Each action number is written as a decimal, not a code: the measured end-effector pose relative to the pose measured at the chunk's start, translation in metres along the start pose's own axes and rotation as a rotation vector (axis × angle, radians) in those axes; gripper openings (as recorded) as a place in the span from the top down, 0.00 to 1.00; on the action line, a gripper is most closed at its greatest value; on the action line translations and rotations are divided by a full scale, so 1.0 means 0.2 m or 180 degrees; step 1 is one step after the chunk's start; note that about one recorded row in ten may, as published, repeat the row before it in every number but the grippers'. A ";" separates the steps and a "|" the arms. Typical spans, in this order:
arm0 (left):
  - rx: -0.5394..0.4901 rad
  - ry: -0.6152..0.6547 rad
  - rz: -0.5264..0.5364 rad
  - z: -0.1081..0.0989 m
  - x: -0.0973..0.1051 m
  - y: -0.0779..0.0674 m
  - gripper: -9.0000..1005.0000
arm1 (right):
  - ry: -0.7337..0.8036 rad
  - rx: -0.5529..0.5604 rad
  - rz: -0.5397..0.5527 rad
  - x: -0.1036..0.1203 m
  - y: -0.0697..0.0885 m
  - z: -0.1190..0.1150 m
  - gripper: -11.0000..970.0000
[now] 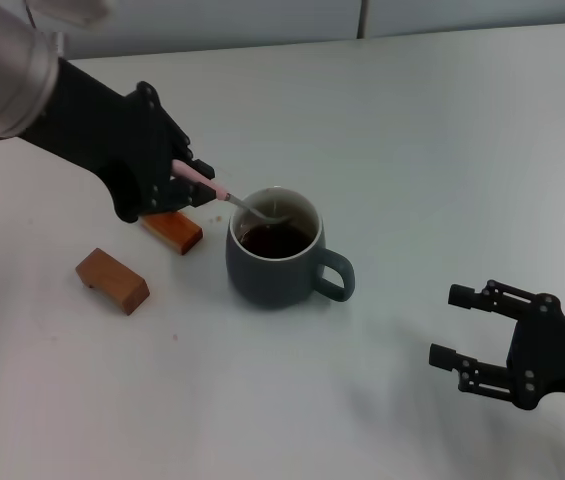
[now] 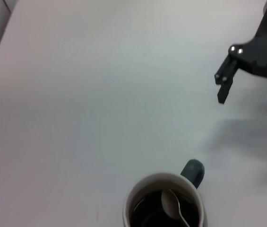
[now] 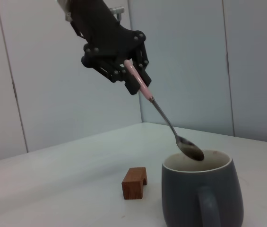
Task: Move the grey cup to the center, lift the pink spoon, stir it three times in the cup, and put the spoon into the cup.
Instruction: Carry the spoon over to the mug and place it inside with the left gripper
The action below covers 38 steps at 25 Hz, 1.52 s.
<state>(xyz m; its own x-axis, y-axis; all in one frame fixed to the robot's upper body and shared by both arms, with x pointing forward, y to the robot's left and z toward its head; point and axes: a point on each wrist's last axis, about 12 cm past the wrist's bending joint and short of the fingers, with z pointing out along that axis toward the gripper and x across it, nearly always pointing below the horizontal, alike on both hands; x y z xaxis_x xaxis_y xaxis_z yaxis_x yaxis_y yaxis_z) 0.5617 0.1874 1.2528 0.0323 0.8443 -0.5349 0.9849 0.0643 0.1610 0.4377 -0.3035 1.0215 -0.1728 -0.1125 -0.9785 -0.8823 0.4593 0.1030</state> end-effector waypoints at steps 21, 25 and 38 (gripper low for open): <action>-0.0091 0.0885 0.0591 0.21 -0.23 -0.02 0.82 | -0.0014 -0.0011 0.0015 0.00 0.00 0.01 0.22; -0.0033 0.0938 0.0615 0.22 -0.25 -0.03 0.82 | -0.0014 -0.0013 0.0010 0.00 0.00 0.01 0.22; 0.0027 0.0770 0.0728 0.27 -0.32 -0.04 0.81 | -0.0013 -0.0015 0.0010 0.00 0.00 0.01 0.22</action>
<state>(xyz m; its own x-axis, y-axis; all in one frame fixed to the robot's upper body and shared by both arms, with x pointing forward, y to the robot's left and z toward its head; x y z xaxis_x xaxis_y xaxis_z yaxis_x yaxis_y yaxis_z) 0.5616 0.1053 1.2411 0.2124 0.9382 -0.2731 0.9581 -0.1451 0.2469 0.4384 -0.3015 1.0214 -0.1738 -0.1073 -0.9789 -0.8837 0.4557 0.1069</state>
